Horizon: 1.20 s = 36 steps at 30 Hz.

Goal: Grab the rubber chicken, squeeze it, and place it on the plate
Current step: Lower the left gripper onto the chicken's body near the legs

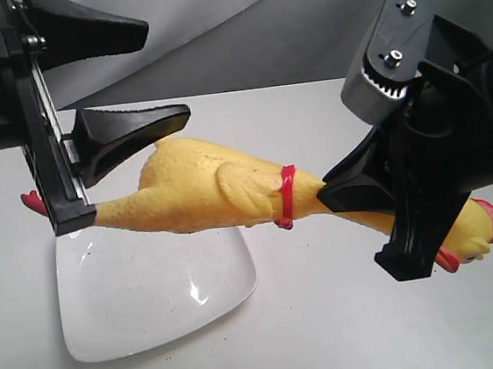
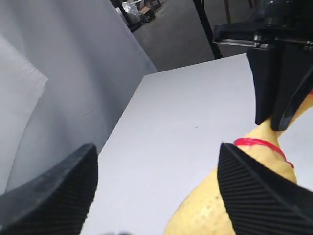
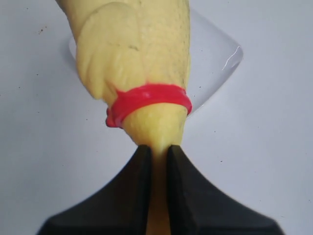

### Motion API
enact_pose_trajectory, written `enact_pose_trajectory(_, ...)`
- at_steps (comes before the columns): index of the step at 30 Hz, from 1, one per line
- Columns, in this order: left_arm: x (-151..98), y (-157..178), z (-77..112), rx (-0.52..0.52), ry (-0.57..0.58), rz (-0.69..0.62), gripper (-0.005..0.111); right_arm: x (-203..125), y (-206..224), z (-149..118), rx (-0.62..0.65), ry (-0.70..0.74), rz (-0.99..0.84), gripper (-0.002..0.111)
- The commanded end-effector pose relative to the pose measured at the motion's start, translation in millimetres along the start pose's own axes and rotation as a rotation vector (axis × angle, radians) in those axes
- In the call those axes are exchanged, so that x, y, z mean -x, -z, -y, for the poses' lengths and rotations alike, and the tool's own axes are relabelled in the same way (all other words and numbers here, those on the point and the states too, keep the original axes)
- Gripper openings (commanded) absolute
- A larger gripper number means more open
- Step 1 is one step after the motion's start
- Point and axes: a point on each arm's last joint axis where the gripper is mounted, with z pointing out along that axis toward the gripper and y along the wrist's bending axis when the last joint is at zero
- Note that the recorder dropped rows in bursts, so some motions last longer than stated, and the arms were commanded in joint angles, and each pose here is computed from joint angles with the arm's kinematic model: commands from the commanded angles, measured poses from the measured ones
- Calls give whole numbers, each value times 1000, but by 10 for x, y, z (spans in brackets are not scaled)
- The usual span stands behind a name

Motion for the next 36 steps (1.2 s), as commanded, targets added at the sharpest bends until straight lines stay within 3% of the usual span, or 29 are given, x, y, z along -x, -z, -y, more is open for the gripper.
enact_pose_trajectory(1,-119,-105,129,-16,-96,-42,66,24,32,-11,-2,-10,29,0)
enact_pose_trajectory(7,-263,-173,272,38,-320,-149,66,22,32,-13,0,-10,27,0)
enact_pose_trajectory(11,-326,-130,250,194,-577,-316,66,21,32,-14,1,-10,26,0)
enact_pose_trajectory(15,-350,-67,205,374,-658,-489,66,21,32,-14,1,-10,26,0)
enact_pose_trajectory(18,-283,-51,202,441,-504,-513,58,21,32,-14,1,-10,26,0)
enact_pose_trajectory(21,-148,-45,185,408,-238,-515,42,21,32,-14,1,-10,26,0)
enact_pose_trajectory(22,-51,-25,148,383,-204,-531,39,21,32,-16,4,-13,25,0)
enact_pose_trajectory(24,64,15,113,313,-111,-608,41,23,32,-18,6,-16,27,0)
enact_pose_trajectory(27,210,51,119,156,4,-743,54,26,32,-21,9,-22,31,0)
enact_pose_trajectory(30,273,3,158,52,108,-797,66,27,32,-22,11,-24,32,0)
enact_pose_trajectory(36,48,-330,205,-49,119,-916,68,15,32,-45,36,-30,18,0)
